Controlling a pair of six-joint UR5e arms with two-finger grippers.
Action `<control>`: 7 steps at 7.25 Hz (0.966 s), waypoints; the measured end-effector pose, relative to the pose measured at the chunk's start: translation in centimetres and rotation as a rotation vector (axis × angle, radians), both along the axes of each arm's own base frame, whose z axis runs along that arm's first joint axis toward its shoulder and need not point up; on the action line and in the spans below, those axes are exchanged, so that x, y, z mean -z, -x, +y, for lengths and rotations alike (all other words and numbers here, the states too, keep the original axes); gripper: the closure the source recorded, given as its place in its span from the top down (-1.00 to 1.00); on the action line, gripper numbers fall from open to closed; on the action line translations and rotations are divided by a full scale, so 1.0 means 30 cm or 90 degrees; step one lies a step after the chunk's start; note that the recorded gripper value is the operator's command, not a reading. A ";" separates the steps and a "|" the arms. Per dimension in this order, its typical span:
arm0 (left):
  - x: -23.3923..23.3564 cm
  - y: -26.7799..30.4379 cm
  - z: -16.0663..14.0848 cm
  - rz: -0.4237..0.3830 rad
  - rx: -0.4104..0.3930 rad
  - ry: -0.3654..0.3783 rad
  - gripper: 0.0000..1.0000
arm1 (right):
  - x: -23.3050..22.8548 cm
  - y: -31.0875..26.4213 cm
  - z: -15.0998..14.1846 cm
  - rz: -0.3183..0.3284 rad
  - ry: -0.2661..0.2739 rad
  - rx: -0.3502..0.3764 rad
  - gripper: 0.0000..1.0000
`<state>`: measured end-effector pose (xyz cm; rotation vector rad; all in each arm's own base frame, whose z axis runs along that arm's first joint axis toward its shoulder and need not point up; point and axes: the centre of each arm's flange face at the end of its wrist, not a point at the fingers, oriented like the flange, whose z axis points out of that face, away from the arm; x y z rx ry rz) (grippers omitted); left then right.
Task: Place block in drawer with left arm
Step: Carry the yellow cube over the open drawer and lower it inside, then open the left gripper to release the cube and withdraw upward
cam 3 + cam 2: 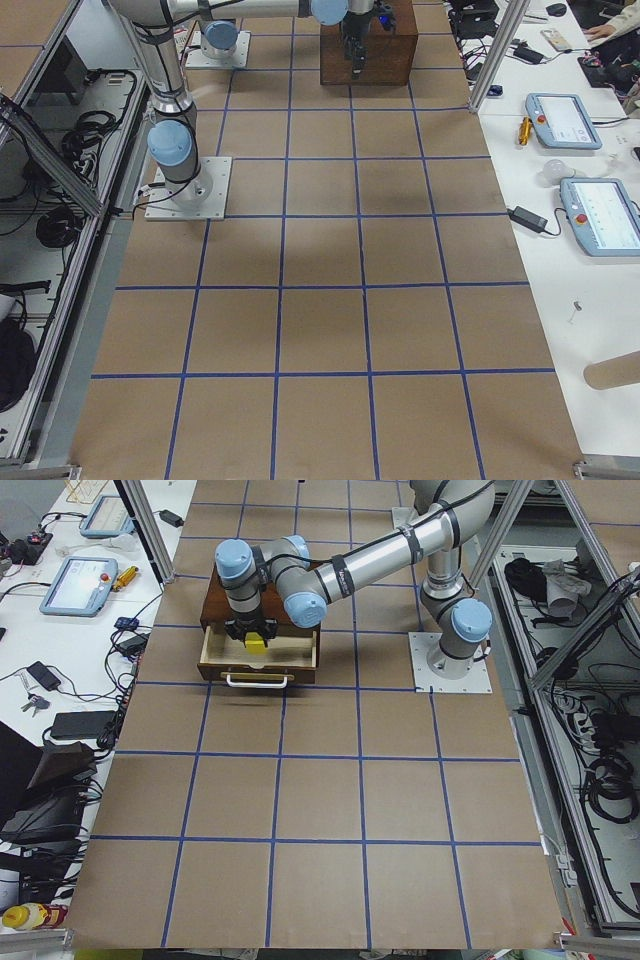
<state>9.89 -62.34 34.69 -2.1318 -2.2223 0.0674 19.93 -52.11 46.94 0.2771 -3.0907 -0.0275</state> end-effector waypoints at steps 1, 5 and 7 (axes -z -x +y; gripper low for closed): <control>0.025 0.004 0.003 -0.001 0.000 0.003 0.43 | 0.000 0.000 0.000 0.000 0.000 0.000 1.00; -0.015 0.012 0.024 -0.005 -0.028 0.012 0.91 | 0.000 0.000 0.000 0.000 0.000 0.000 1.00; -0.155 0.049 0.077 -0.004 -0.074 0.021 0.92 | 0.000 0.000 0.000 0.000 0.000 0.000 1.00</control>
